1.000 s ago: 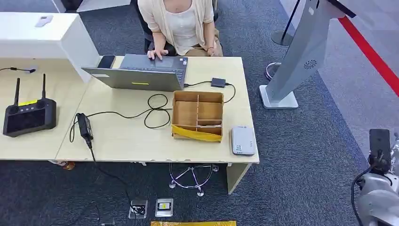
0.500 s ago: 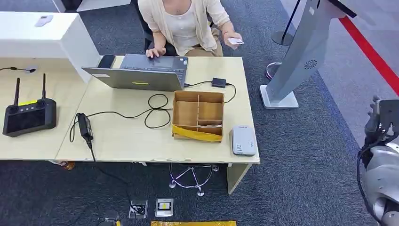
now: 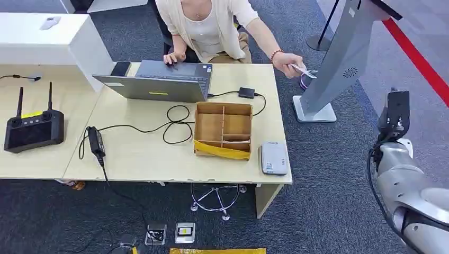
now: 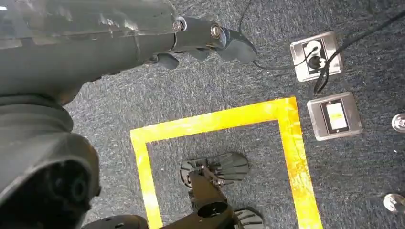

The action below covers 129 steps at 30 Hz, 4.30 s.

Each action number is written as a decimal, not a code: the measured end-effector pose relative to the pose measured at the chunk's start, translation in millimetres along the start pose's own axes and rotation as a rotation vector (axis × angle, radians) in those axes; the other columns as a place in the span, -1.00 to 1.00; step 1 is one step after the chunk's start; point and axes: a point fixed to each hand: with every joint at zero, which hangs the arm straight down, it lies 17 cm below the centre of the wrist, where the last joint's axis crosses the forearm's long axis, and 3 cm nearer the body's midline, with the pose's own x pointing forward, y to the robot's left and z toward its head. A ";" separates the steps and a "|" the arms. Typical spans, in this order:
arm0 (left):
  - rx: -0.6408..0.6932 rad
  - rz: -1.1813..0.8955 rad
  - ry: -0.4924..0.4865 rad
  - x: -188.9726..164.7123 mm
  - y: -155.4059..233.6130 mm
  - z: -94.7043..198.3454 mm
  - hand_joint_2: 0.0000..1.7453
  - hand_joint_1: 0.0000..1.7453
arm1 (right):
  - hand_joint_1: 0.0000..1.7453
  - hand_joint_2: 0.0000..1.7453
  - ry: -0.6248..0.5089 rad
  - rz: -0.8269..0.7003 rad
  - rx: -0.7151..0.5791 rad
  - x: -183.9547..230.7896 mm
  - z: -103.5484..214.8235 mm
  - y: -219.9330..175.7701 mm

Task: Pass the card to the sensor for recognition and then transmit it.

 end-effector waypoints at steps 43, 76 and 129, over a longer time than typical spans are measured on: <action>-0.072 -0.254 0.042 -18.0 -1.8 2.3 -1.00 -1.00 | -1.00 1.00 0.888 0.848 -0.128 -153.2 103.3 -125.7; -0.098 -0.336 0.000 10.7 -2.2 -3.7 -1.00 -1.00 | -1.00 1.00 -0.163 1.085 0.126 108.7 92.7 92.9; -0.135 -0.430 -0.050 49.4 -10.1 -9.0 -1.00 -1.00 | -1.00 1.00 -0.285 1.082 0.295 115.4 65.2 213.4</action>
